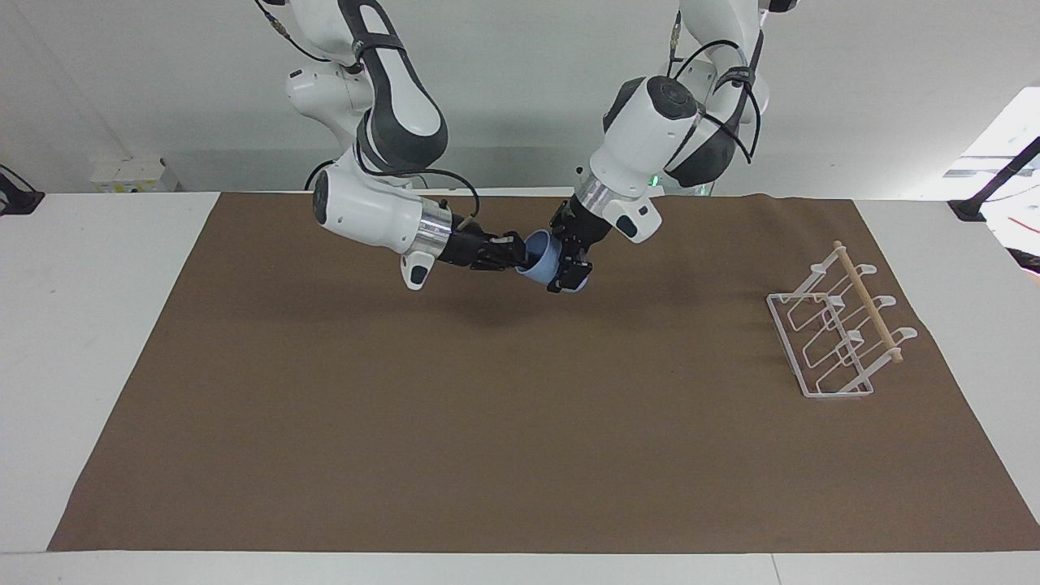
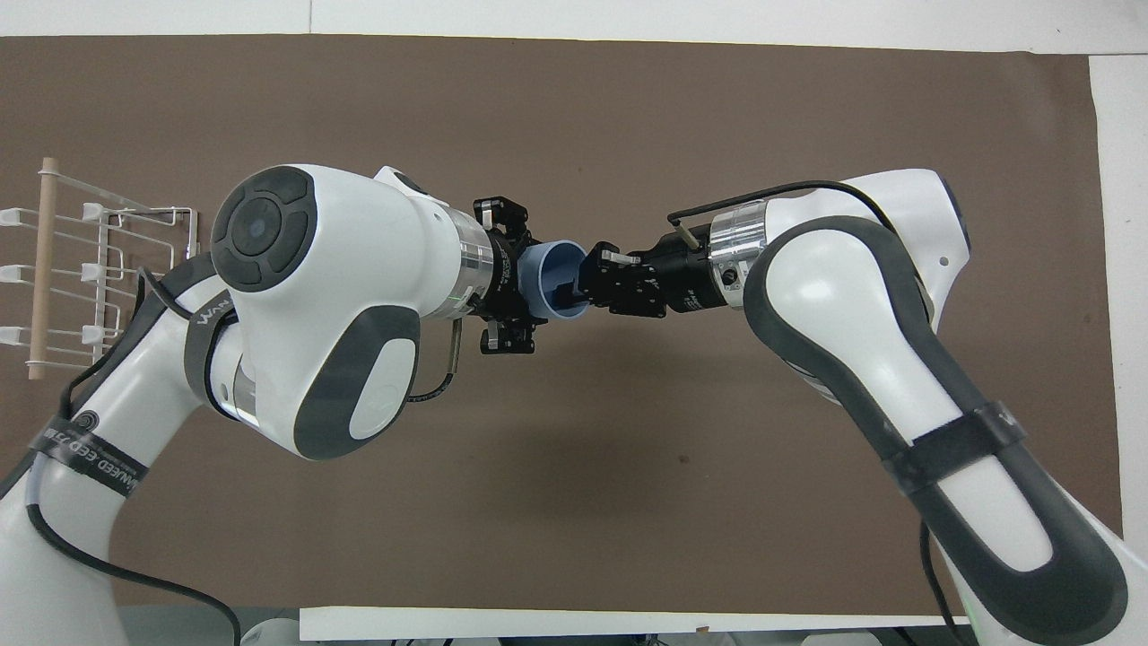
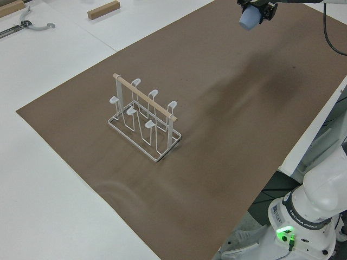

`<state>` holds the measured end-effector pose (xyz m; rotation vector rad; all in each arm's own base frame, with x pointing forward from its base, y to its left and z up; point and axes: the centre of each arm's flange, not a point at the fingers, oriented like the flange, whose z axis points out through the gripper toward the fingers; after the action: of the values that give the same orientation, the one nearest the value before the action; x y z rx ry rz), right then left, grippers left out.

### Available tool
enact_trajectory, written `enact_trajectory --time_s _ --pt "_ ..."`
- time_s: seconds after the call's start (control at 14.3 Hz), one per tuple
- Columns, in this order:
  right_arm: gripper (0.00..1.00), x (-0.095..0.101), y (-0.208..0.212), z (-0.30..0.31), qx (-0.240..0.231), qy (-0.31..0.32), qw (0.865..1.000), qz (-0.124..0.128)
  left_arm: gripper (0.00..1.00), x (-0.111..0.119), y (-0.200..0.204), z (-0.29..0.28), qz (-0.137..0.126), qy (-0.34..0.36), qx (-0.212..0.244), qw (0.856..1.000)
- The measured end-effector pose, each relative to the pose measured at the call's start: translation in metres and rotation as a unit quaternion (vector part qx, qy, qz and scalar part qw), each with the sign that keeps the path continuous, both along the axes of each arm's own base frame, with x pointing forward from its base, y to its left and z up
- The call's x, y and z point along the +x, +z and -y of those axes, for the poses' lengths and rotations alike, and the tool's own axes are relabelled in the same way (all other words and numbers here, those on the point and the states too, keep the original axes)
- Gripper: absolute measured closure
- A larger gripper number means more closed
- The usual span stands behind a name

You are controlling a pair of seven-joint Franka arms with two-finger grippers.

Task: Hang cup on cup holder
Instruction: 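Grasp the cup rim with the left gripper from the right gripper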

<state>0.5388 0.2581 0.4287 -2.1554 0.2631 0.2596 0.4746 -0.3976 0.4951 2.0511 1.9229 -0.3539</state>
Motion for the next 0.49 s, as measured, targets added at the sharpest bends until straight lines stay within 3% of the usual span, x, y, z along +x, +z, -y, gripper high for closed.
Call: enact_trajectory --time_s 0.35,0.49 --pt "0.95 0.0007 0.0017 -0.0009 0.001 -0.002 1.000 0.002 0.21 0.0015 0.0020 -0.0012 0.004 -0.005 -0.001 1.000" --pt "0.81 -0.0003 0.0031 -0.0038 0.002 0.000 1.000 0.003 0.21 0.0061 0.0057 -0.0064 0.010 -0.018 0.003 1.000"
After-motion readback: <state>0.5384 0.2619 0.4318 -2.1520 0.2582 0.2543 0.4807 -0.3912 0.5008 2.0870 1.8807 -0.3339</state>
